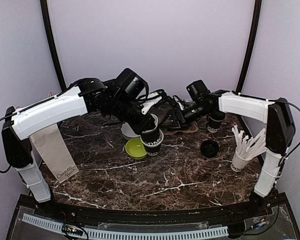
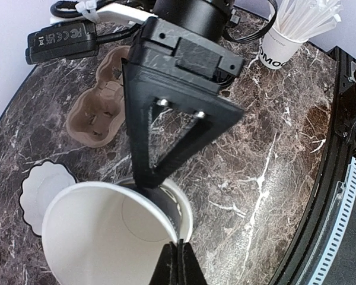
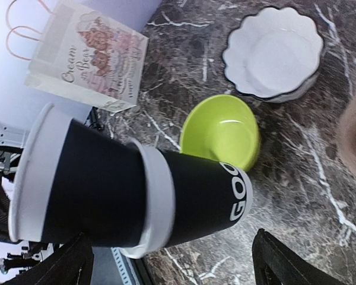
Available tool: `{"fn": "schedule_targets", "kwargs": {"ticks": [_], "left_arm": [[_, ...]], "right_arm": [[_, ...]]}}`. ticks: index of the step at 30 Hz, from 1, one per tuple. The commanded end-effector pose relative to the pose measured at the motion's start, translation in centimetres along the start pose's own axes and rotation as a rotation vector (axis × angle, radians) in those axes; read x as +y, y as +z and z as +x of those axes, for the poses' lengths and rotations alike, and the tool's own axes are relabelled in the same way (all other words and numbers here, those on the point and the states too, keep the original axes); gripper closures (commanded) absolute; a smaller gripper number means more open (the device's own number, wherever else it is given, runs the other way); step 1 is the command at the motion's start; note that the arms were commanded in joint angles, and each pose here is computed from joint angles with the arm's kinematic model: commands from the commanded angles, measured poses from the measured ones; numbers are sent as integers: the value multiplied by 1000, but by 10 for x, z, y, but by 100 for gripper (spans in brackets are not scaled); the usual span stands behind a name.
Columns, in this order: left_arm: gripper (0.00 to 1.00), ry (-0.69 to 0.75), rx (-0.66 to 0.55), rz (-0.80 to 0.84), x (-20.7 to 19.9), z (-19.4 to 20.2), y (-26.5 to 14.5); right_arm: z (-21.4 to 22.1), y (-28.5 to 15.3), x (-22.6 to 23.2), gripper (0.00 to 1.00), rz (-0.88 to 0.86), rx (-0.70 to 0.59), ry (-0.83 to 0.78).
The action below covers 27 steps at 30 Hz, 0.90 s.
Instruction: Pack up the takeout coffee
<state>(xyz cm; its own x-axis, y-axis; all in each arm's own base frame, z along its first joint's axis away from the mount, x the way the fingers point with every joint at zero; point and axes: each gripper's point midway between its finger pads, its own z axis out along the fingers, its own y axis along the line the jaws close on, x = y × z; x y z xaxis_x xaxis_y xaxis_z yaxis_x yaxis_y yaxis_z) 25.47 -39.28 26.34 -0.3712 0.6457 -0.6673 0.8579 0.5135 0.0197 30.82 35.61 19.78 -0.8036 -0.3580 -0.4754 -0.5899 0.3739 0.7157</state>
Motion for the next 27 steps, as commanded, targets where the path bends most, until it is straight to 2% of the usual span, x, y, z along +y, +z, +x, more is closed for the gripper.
{"fn": "schedule_targets", "kwargs": {"ticks": [1, 8, 15, 27], "left_arm": [[100, 9, -64, 74, -17, -18, 9], [100, 11, 11, 56, -13, -7, 37], [100, 13, -1, 25, -8, -14, 27], [100, 16, 35, 32, -9, -4, 40]], "right_arm": [[14, 2, -43, 7, 145, 19, 55], [15, -8, -38, 8, 166, 13, -24], [5, -19, -26, 8, 179, -17, -92], [-2, -30, -23, 8, 226, -39, -143]]}}
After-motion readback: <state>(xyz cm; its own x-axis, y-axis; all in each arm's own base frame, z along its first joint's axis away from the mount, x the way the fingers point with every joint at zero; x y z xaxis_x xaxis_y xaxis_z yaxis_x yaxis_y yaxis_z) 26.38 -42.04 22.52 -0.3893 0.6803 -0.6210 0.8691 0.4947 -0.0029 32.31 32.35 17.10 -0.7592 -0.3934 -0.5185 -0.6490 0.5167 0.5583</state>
